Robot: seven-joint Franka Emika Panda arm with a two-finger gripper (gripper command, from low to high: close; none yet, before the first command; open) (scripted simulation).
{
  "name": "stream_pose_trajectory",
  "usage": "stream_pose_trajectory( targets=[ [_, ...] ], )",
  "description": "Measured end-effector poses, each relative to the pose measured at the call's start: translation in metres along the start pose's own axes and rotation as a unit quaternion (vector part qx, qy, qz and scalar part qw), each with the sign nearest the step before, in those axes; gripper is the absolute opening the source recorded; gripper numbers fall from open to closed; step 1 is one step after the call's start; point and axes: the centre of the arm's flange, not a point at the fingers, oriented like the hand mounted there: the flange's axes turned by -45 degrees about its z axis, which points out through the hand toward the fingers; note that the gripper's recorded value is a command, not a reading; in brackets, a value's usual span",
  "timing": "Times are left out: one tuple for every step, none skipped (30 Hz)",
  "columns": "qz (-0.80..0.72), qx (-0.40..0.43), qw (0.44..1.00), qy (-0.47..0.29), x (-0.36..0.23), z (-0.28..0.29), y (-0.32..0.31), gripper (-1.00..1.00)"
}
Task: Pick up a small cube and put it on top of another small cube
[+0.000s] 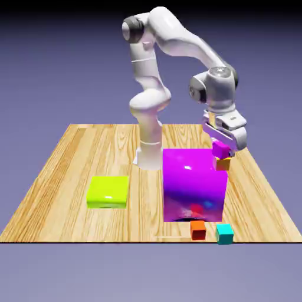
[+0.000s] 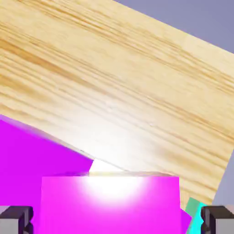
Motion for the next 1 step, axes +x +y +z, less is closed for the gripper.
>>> stream_pose_trajectory(
  targets=[
    [0.000,0.000,1.000,-0.001,0.0003,-0.0167,-0.0010,1.00]
  ],
)
